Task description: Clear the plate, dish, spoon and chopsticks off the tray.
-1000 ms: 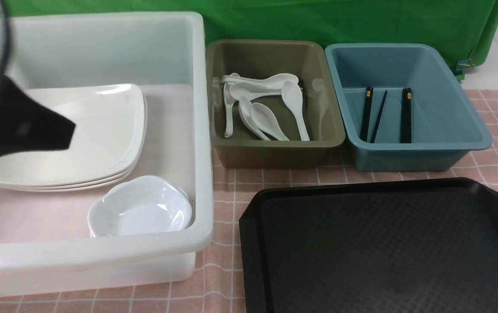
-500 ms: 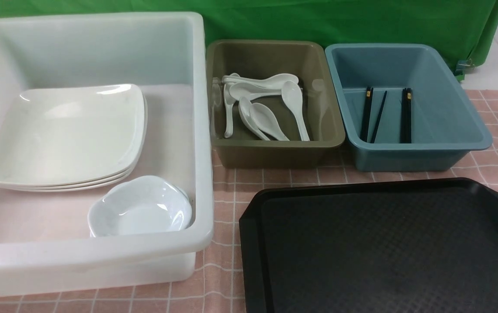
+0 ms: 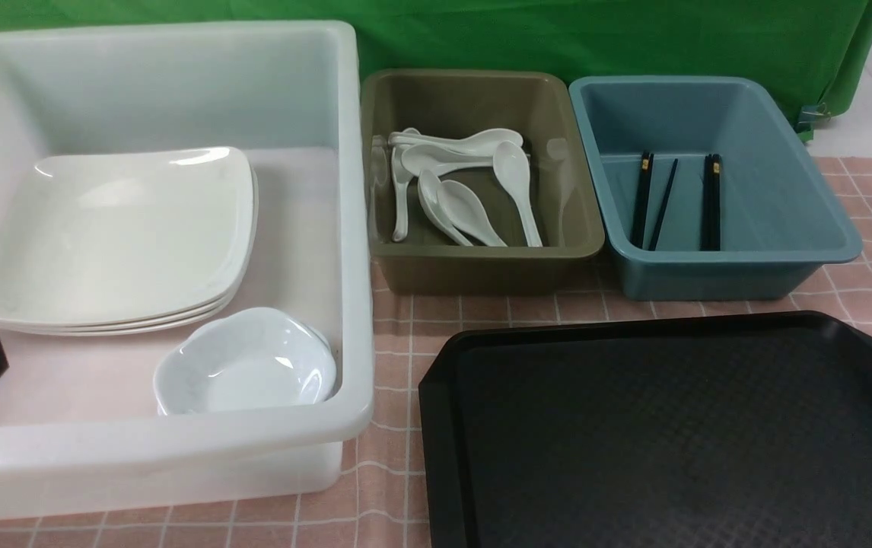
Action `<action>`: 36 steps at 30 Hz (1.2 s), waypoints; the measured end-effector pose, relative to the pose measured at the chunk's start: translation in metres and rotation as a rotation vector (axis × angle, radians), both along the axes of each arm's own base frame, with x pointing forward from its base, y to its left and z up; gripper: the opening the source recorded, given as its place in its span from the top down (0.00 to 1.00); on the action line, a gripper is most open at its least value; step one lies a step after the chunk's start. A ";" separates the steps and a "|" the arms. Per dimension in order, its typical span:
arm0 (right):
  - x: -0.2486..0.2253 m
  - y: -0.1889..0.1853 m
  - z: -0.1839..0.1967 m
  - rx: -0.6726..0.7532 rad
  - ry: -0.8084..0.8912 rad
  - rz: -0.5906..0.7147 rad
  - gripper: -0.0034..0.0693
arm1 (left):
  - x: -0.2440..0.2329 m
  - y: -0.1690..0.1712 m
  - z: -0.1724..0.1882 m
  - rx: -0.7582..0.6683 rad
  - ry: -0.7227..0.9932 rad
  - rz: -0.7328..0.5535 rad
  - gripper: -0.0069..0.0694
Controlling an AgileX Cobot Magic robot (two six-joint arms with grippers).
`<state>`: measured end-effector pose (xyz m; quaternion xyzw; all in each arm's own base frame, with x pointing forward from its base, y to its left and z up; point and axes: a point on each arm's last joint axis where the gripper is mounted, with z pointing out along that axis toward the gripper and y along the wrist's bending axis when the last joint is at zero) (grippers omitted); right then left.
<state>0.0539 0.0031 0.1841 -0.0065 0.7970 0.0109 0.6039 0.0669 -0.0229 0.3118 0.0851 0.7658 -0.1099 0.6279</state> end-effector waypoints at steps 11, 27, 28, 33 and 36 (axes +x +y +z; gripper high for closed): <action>0.000 0.000 0.000 0.000 0.000 0.000 0.62 | -0.006 0.016 -0.056 -0.028 -0.129 0.185 0.91; 0.000 0.000 0.000 0.000 0.000 0.000 0.62 | -0.011 0.023 -0.121 -0.033 -0.039 0.293 0.91; 0.000 0.000 0.000 0.000 0.000 0.000 0.62 | -0.011 0.023 -0.121 -0.034 -0.038 0.292 0.91; 0.000 0.000 0.000 0.000 0.000 0.000 0.62 | -0.011 0.023 -0.122 -0.037 -0.036 0.292 0.91; 0.000 0.000 0.000 0.000 0.000 0.000 0.62 | -0.011 0.023 -0.122 -0.037 -0.036 0.292 0.91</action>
